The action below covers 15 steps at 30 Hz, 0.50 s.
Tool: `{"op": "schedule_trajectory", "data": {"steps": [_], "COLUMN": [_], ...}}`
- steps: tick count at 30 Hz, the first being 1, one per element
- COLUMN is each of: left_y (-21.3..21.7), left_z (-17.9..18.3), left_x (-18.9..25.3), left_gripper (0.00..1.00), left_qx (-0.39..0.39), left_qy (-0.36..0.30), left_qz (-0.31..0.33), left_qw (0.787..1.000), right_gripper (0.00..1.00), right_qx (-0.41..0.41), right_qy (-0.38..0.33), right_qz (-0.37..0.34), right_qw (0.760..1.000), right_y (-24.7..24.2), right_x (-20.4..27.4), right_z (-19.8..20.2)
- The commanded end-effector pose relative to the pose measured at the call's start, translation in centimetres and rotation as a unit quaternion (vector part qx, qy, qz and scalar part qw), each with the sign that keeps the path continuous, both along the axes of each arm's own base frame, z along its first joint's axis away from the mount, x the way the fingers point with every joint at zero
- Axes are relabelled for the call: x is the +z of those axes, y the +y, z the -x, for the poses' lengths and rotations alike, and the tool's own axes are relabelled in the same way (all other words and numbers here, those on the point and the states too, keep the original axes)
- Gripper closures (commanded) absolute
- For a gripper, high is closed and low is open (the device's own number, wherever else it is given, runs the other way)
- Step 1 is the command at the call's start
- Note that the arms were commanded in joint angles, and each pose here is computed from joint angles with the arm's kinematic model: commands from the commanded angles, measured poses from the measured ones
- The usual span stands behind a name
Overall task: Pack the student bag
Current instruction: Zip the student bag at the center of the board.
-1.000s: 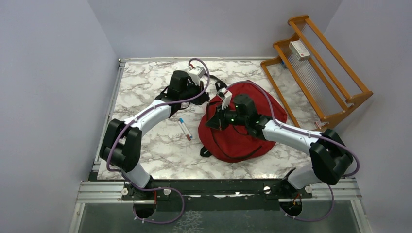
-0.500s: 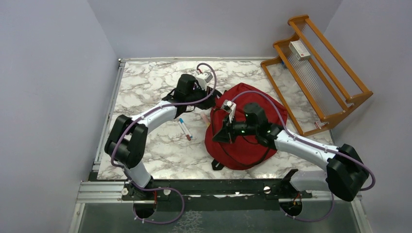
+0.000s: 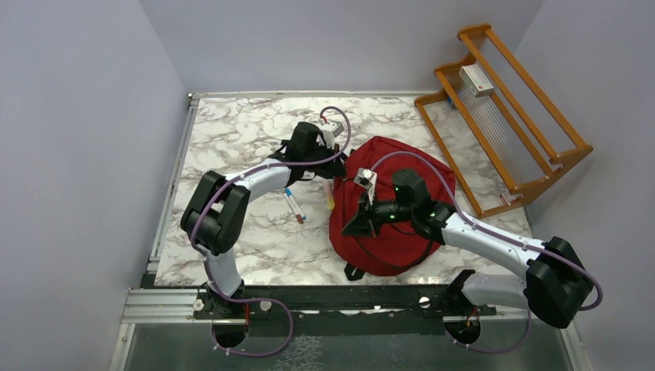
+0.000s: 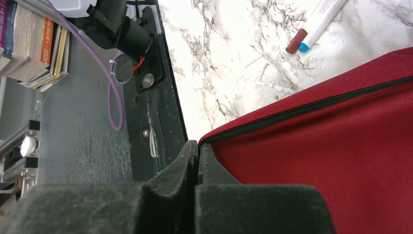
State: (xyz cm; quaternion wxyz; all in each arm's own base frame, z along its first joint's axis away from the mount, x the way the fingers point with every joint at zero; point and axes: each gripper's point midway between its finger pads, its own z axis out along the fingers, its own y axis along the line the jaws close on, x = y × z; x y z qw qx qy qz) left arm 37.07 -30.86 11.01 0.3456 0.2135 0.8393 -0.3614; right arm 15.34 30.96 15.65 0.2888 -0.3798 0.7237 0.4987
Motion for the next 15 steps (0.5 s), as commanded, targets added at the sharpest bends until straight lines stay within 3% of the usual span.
{"op": "schedule_trajectory", "data": {"steps": [1,8,10,13,15], "left_y": [-0.1,-0.2,-0.2,-0.1,0.2], "left_z": [-3.5,-3.5,-3.5,-3.4,-3.3], "left_x": [1.1,1.4,2.0,3.3,4.3], "left_gripper": [1.00,1.00,1.00,0.88,0.75], "left_qx": [0.031,0.028,0.029,0.030,0.035], "left_qy": [-0.045,-0.048,-0.053,-0.062,-0.071], "left_qz": [0.003,0.007,0.010,0.015,0.016], "left_qw": [0.999,0.998,0.998,0.997,0.997], "right_gripper": [1.00,0.99,0.91,0.75,0.67], "right_qx": [0.107,0.083,0.061,0.023,-0.008], "right_qy": [0.035,0.023,0.013,-0.005,-0.015], "right_qz": [-0.034,-0.031,-0.031,-0.030,-0.030], "right_qw": [0.993,0.996,0.998,0.999,0.999], "right_y": [-0.1,-0.1,-0.1,-0.1,0.0], "right_x": [1.4,1.7,1.9,2.4,3.0], "right_z": [4.6,3.9,3.2,1.9,0.8]}}
